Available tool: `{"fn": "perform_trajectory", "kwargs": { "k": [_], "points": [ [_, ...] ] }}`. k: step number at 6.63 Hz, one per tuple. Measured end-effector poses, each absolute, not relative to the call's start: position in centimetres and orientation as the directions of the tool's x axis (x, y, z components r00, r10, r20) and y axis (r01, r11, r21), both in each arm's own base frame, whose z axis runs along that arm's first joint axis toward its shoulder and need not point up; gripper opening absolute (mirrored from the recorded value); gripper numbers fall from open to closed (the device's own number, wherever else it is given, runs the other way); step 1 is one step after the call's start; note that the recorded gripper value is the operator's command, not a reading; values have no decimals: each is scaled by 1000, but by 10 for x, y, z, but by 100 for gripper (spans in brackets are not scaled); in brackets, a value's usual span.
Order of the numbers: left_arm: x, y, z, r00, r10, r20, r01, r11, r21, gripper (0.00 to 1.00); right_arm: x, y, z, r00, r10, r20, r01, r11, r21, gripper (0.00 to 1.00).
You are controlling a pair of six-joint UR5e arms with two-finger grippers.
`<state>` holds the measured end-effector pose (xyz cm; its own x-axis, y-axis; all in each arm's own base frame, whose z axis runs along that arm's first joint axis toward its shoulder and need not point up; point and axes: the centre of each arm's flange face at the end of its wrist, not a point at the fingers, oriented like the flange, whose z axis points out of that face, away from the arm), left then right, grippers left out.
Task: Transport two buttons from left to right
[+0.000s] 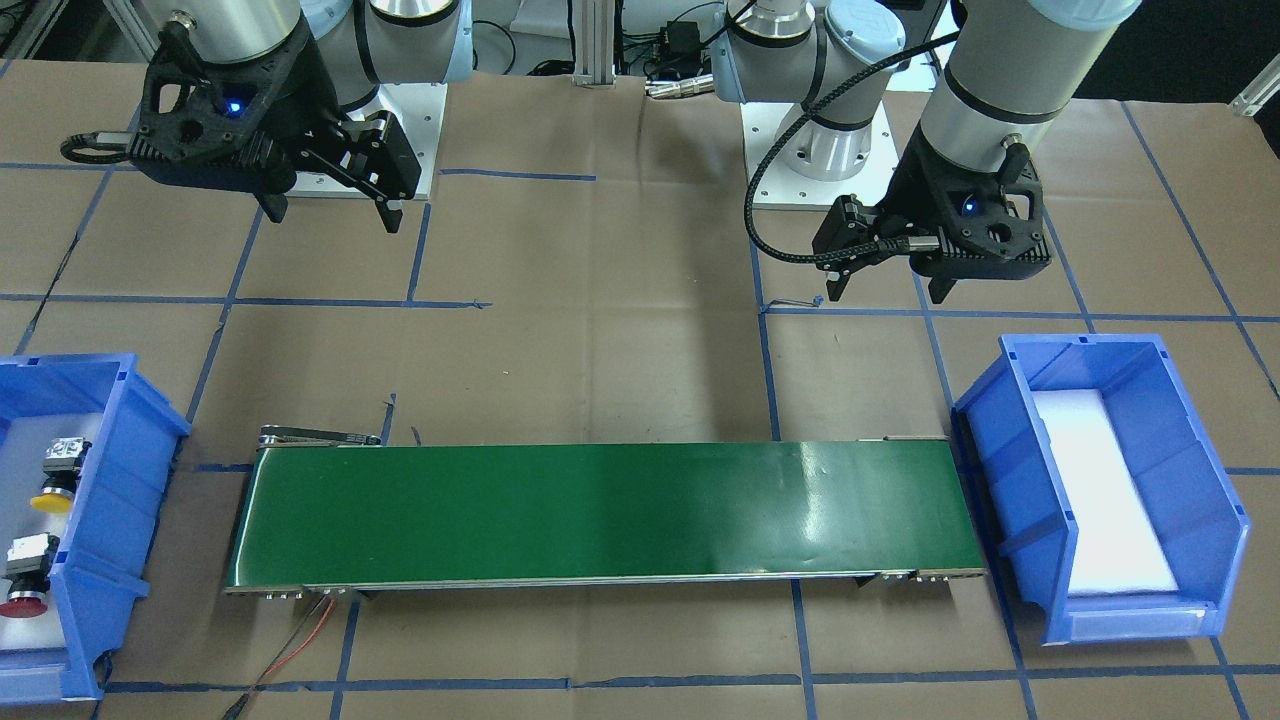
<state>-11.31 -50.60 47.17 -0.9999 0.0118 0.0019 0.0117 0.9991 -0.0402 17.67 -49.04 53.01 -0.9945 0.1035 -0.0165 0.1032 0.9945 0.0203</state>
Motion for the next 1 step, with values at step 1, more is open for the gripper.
{"fn": "perform_trajectory", "kwargs": {
  "k": [1],
  "points": [
    [-113,-506,472,-1000,12,2,12,999,-40,100,177,-491,530,-994,104,-17,103,994,20,100]
  ]
}}
